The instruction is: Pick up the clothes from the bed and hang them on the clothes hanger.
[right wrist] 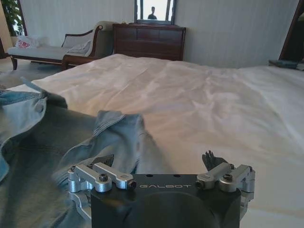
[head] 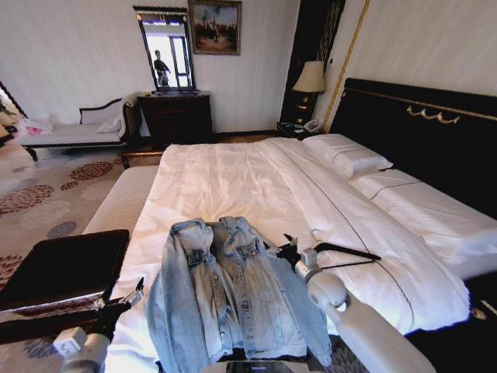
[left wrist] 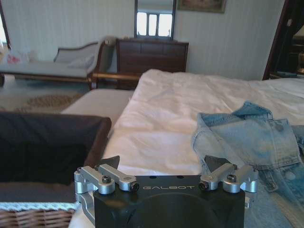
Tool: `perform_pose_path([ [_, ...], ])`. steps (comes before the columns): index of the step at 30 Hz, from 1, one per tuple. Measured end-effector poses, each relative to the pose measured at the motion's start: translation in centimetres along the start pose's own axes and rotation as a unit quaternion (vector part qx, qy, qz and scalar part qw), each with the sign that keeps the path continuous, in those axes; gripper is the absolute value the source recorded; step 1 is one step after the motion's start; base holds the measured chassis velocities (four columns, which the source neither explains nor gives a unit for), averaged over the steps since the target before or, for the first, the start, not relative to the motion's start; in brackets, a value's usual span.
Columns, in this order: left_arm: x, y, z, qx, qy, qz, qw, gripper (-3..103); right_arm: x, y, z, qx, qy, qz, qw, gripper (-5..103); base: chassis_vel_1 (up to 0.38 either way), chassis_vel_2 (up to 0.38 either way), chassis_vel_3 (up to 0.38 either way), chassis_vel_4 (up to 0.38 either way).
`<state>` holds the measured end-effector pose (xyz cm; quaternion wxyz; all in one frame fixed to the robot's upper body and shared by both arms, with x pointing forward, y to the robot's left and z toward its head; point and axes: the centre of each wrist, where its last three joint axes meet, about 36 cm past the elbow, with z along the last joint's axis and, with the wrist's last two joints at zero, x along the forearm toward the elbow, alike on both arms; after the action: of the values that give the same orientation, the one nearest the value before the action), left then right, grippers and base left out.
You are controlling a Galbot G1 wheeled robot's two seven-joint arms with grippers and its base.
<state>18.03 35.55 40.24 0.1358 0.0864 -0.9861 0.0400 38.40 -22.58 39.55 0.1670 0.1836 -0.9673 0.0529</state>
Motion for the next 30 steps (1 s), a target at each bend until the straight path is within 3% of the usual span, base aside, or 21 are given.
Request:
perform_pose_path([
  [8,0.8,0.5,1.0,-0.007,-0.015,-0.008,0.9998,100,-1.8,2.7,0.6,-0.025,0.0,-0.03,0.999,100,0.0,0.0,0.0,0.0],
  [10,1.0,0.6,1.1,-0.005,-0.015,-0.01,0.9998,100,-2.8,4.3,0.5,-0.032,-0.002,-0.047,0.998,100,0.0,0.0,0.0,0.0],
  [13,1.3,0.4,1.3,0.006,-0.014,-0.017,0.9997,100,-5.0,8.0,-0.1,-0.072,0.005,-0.083,0.994,100,0.0,0.0,0.0,0.0],
  [16,1.5,0.0,1.5,0.013,-0.014,-0.018,0.9997,100,-6.7,9.8,-0.1,-0.081,0.011,-0.095,0.992,100,0.0,0.0,0.0,0.0],
  [22,1.4,-1.1,2.0,0.02,-0.009,-0.01,0.9997,100,-10.2,12.0,1.2,-0.066,0.02,-0.091,0.993,100,0.0,0.0,0.0,0.0],
  [30,0.9,-1.8,1.9,0.02,-0.01,0.002,0.9998,100,-12.9,12.6,2.8,-0.061,0.027,-0.07,0.995,100,0.0,0.0,0.0,0.0],
])
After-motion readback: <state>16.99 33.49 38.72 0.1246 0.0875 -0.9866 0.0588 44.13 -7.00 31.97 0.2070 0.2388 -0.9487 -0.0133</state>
